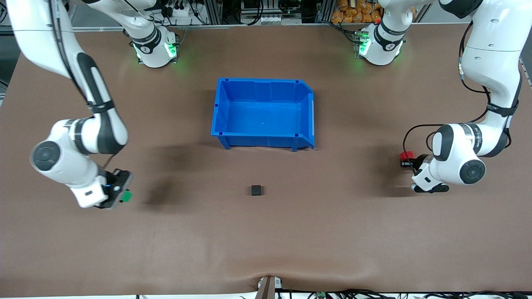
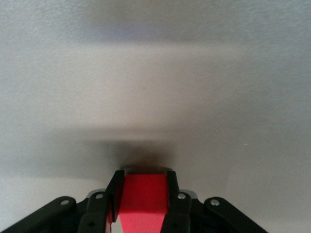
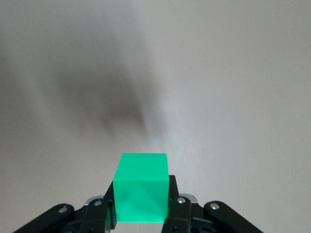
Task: Attach green and red cubes to black cube
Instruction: 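Lift the green cube with the right gripper while the left gripper lifts the red cube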
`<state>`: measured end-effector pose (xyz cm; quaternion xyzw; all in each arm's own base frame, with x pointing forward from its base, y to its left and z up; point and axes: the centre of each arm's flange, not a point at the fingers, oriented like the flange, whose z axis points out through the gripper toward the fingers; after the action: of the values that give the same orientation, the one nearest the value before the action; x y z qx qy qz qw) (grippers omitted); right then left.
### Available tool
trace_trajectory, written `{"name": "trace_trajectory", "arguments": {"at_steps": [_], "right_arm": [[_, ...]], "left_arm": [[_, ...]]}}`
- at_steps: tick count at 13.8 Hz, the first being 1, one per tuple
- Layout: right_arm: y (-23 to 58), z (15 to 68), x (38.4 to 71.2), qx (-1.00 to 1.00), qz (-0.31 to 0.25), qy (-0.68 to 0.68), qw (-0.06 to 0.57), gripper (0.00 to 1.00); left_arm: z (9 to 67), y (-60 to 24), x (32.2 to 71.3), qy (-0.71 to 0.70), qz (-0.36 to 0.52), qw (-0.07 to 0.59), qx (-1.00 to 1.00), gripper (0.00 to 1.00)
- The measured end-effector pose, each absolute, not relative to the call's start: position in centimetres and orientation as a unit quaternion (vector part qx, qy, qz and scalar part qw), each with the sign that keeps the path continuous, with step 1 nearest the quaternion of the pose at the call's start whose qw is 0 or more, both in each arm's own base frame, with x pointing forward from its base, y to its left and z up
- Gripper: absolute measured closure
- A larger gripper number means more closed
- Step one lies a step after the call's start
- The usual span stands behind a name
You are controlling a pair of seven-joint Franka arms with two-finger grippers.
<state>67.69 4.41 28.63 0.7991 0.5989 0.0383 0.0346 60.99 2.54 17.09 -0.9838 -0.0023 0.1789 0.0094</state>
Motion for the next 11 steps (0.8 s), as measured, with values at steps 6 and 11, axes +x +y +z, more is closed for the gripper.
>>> {"name": "trace_trajectory", "arguments": {"at_steps": [6, 11], "right_arm": [[14.9, 29.0, 68.3, 0.735, 0.029, 0.676, 0.032, 0.59], [22.3, 27.4, 68.9, 0.722, 0.009, 0.692, 0.021, 0.59]], "left_arm": [[21.6, 1.3, 63.9, 0.005, 0.174, 0.014, -0.985, 0.60], [25.5, -2.6, 66.8, -0.033, 0.137, -0.012, -0.990, 0.60]]}}
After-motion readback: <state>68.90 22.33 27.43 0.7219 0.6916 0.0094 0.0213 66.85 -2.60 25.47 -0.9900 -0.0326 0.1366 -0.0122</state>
